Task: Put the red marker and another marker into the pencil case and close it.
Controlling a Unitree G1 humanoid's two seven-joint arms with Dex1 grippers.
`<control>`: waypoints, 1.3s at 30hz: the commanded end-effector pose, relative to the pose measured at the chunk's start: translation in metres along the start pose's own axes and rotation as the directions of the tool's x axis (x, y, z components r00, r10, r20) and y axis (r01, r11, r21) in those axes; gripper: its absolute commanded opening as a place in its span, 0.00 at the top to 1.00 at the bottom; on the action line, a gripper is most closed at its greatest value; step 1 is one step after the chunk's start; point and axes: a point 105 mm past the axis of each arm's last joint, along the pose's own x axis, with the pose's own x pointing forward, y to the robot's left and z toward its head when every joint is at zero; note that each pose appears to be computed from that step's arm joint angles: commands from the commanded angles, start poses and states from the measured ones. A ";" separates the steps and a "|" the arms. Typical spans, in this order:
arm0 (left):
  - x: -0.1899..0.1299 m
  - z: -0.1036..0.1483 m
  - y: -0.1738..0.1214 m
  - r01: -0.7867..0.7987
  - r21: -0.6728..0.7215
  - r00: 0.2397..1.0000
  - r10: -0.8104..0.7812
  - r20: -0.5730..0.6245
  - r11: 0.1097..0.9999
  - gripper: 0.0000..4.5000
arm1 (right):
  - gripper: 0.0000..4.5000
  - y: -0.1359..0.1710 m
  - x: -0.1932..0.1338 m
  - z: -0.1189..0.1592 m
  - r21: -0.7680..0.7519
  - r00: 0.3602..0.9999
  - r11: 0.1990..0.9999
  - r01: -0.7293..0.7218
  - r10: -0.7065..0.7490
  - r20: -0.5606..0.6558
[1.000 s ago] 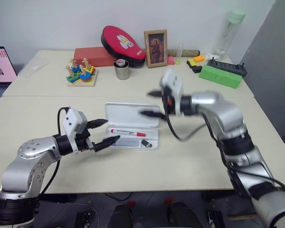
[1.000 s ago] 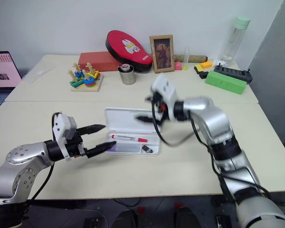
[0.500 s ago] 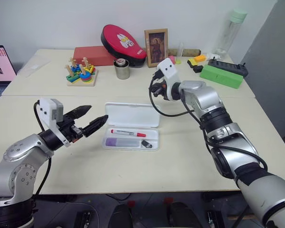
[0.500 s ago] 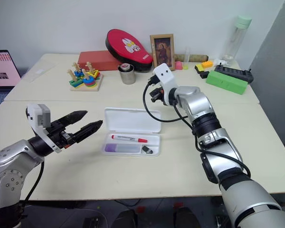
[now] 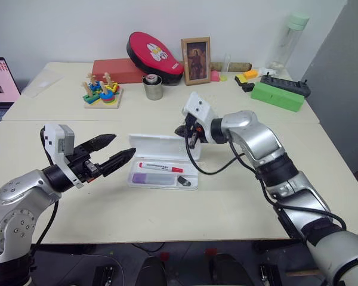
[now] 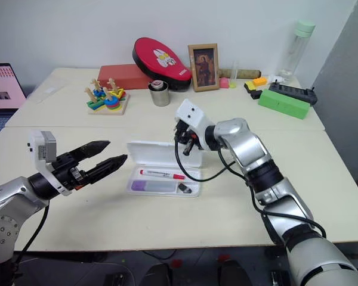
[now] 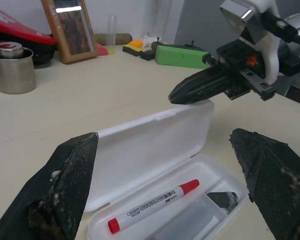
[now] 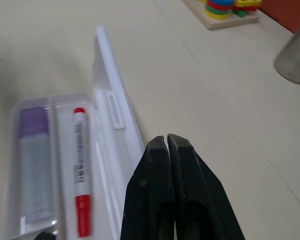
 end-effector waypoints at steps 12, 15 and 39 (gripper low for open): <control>-0.007 -0.012 -0.011 0.099 0.012 0.991 -0.098 -0.096 0.995 0.00 | 0.99 0.049 0.019 -0.066 -0.036 0.969 0.991 -0.129 0.118 -0.219; -0.006 -0.014 -0.011 0.096 0.010 0.990 -0.094 -0.104 0.995 0.00 | 0.99 0.049 0.018 -0.065 -0.025 0.972 0.992 -0.124 0.116 -0.207; -0.050 -0.055 0.081 -0.331 0.191 0.880 0.375 -0.290 0.924 0.00 | 0.24 -0.009 -0.127 -0.065 0.321 0.917 0.886 0.335 -0.385 0.105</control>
